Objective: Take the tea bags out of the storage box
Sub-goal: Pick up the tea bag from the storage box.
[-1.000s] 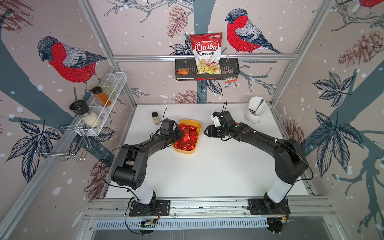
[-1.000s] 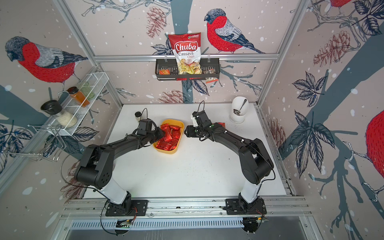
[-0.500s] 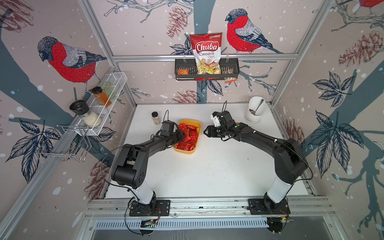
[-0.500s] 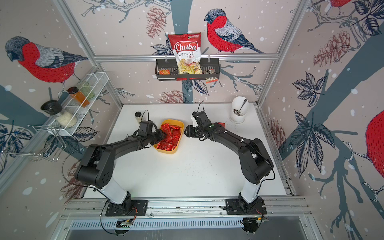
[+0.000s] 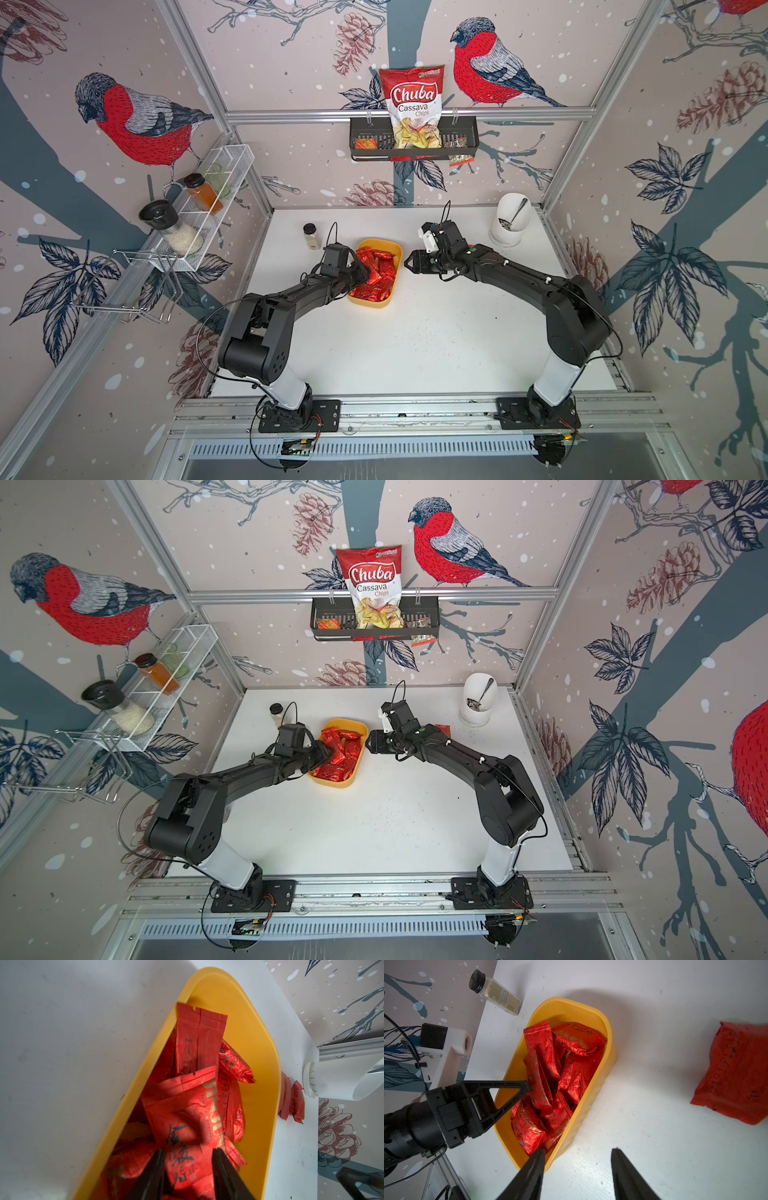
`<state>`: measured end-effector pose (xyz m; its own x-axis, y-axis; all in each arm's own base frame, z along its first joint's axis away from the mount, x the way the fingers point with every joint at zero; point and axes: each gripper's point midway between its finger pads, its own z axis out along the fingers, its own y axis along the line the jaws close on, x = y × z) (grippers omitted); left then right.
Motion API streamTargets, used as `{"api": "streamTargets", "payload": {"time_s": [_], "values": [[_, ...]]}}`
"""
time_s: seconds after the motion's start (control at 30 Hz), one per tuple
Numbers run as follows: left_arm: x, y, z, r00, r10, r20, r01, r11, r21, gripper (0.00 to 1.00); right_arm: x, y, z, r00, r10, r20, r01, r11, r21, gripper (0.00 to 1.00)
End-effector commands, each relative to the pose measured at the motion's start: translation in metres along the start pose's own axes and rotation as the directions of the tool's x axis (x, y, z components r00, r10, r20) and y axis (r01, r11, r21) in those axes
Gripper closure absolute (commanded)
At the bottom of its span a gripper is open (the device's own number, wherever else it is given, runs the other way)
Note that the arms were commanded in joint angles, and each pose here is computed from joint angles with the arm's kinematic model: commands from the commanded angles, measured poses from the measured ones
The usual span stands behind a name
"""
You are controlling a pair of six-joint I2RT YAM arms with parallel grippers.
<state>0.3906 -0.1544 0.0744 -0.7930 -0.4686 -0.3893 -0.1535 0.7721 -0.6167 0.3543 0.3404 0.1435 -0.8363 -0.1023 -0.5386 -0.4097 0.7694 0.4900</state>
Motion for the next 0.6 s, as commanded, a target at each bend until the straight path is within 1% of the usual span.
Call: {"api": "streamTargets", "payload": {"time_s": [0.0, 0.1, 0.23, 0.4, 0.43, 0.5, 0.57], "values": [[-0.003, -0.002, 0.004, 1.0, 0.009, 0.01, -0.009, 1.0, 0.01, 0.64, -0.006, 0.007, 0.001, 1.0, -0.005, 0.015, 0.006, 1.0, -0.018, 0.44], [-0.002, -0.001, 0.006, 1.0, 0.006, 0.007, -0.006, 1.0, 0.013, 0.64, -0.005, 0.006, 0.001, 1.0, -0.007, 0.013, 0.007, 1.0, -0.014, 0.44], [-0.002, 0.0, 0.004, 1.0, 0.011, 0.01, -0.011, 1.0, 0.009, 0.57, -0.005, 0.007, 0.002, 1.0, -0.008, 0.012, 0.008, 1.0, -0.017, 0.43], [-0.002, 0.0, 0.005, 1.0, 0.014, 0.015, -0.014, 1.0, 0.008, 0.55, -0.005, 0.014, 0.009, 1.0, -0.01, -0.001, 0.01, 0.999, -0.038, 0.43], [-0.002, 0.0, 0.005, 1.0, 0.014, 0.015, -0.014, 1.0, 0.006, 0.57, -0.005, 0.018, 0.012, 1.0, -0.015, -0.005, 0.014, 0.999, -0.048, 0.43], [-0.003, 0.0, 0.006, 1.0, 0.014, 0.016, -0.014, 1.0, 0.005, 0.64, -0.005, 0.025, 0.017, 1.0, -0.026, -0.015, 0.025, 0.998, -0.058, 0.43], [-0.005, 0.0, 0.005, 1.0, 0.014, 0.021, -0.015, 1.0, 0.004, 0.77, -0.005, 0.032, 0.024, 0.999, -0.035, -0.025, 0.033, 0.997, -0.064, 0.43]]}}
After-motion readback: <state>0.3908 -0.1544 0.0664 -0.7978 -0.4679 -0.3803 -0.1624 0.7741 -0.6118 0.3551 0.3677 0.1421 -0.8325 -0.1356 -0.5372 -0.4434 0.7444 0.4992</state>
